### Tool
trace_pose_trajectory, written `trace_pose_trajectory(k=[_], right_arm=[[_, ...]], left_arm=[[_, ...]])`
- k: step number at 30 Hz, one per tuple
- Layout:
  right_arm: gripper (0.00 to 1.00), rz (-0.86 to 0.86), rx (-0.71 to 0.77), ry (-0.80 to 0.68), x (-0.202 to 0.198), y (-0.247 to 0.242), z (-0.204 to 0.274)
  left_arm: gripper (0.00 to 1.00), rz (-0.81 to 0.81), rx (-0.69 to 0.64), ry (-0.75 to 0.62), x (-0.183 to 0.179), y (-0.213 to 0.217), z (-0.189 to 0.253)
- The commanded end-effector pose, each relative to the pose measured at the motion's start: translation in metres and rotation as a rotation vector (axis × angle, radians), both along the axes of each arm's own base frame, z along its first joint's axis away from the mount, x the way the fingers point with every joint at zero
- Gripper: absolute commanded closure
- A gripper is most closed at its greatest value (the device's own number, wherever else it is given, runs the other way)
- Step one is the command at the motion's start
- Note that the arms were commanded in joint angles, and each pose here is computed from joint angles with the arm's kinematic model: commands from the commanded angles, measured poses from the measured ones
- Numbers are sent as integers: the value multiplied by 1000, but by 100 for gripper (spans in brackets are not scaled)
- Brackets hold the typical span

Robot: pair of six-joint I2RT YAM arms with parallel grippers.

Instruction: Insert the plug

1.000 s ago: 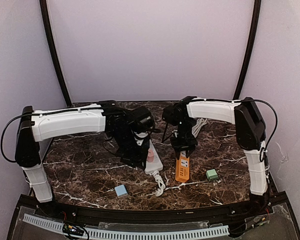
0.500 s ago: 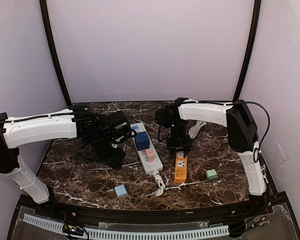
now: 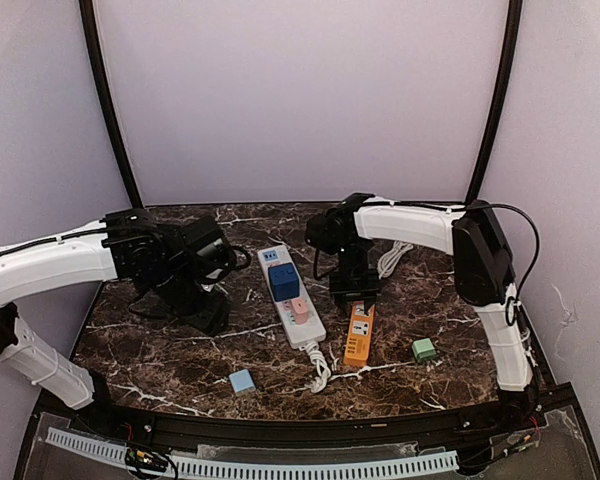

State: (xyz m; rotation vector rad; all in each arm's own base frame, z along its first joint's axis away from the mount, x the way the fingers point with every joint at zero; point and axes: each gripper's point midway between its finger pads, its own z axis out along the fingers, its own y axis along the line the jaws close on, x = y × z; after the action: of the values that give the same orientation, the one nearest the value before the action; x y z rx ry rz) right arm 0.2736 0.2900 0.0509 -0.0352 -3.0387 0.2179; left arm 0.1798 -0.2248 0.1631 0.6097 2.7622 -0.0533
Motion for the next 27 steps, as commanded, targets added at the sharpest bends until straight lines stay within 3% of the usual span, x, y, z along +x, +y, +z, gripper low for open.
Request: trace_pose_trajectory(k=[1, 7, 15, 18, 21, 27], right_arm=[[59, -33, 105, -101, 7, 16, 46], [58, -49, 161, -182, 10, 11, 85], [56, 55, 186, -265, 14, -5, 120], [55, 100, 175, -291, 13, -20, 128], [51, 135, 171, -312, 7, -36, 135], [41, 115, 200, -338, -4, -75, 130]], left_arm=[[33, -17, -9, -7, -5, 10, 2], [30, -32, -66, -40, -5, 6, 13], [26, -87, -147, -75, 3, -16, 35], [19, -87, -153, -76, 7, -24, 40], [3, -79, -152, -70, 12, -33, 43], [1, -44, -175, -57, 20, -48, 53]])
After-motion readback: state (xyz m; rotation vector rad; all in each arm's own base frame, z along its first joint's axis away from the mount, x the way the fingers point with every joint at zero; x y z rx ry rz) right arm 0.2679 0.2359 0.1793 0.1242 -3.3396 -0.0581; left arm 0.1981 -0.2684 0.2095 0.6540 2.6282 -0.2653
